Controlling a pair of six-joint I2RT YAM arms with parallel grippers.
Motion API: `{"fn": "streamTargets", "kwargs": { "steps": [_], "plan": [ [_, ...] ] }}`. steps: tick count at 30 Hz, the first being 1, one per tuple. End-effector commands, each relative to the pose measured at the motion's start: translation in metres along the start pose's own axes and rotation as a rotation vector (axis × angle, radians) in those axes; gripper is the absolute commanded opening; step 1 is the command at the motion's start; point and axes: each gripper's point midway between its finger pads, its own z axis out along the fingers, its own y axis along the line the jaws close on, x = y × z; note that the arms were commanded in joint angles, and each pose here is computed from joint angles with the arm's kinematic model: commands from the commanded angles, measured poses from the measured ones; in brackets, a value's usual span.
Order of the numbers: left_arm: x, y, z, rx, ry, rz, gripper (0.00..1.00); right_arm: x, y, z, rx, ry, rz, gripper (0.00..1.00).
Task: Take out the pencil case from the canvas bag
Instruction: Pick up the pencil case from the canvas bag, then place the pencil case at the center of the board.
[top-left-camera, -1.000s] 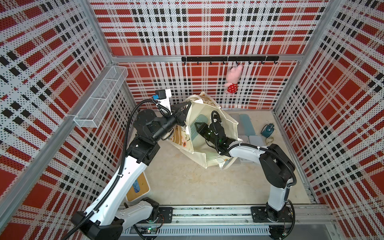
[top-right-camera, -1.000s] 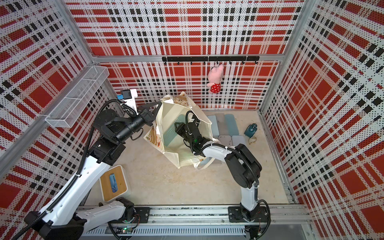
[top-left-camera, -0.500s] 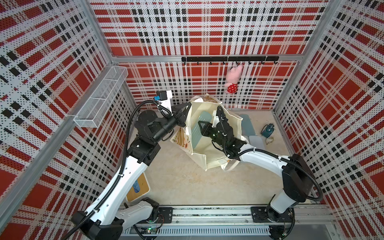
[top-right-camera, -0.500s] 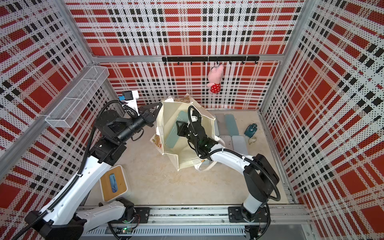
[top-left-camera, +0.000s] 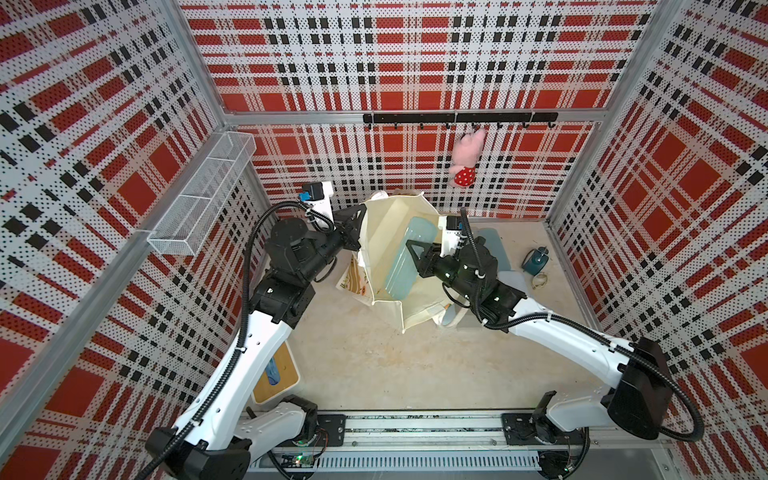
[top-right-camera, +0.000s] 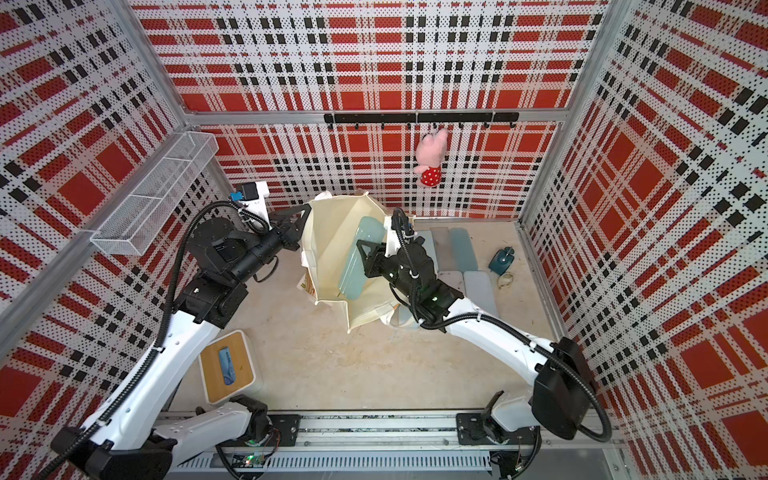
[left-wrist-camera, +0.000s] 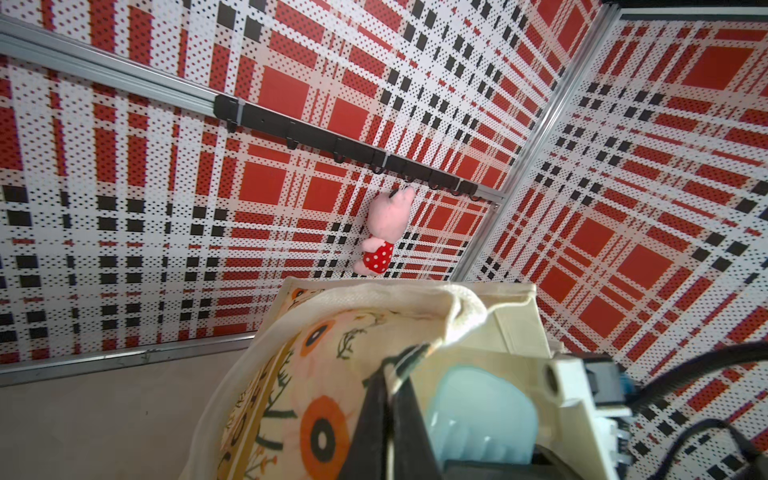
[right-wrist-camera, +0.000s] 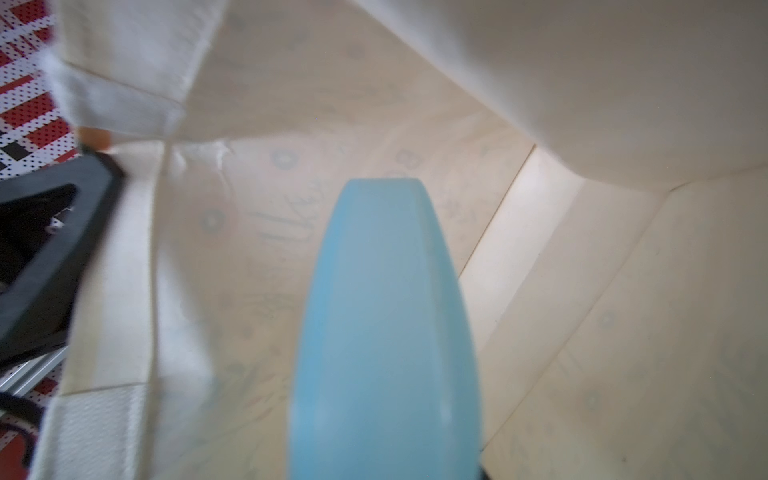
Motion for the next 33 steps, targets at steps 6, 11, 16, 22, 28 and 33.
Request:
{"fn": "streamTargets", "kwargs": {
  "steps": [6,11,16,22,28,33],
  "plan": [
    [-0.025,0.041,-0.007,-0.112,-0.058,0.061,0.0,-0.036,0.031,-0.031,-0.075,-0.051,-0.073,0.18],
    [-0.034,0.07,-0.015,-0.198,-0.072,0.061,0.0,-0.049,0.033,-0.042,-0.049,-0.07,-0.111,0.18],
    [-0.046,0.105,-0.026,-0.313,-0.085,0.054,0.0,-0.044,0.012,-0.044,0.071,-0.031,-0.168,0.18],
    [-0.055,0.15,-0.038,-0.446,-0.077,0.04,0.0,-0.01,-0.036,-0.035,0.297,0.113,-0.171,0.17],
    [-0.061,0.173,-0.047,-0.493,-0.09,0.024,0.0,0.035,-0.086,-0.029,0.489,0.306,-0.094,0.13],
    [-0.06,0.193,-0.048,-0.558,-0.056,0.037,0.0,0.074,-0.112,-0.022,0.553,0.471,-0.008,0.09]
  ]
}}
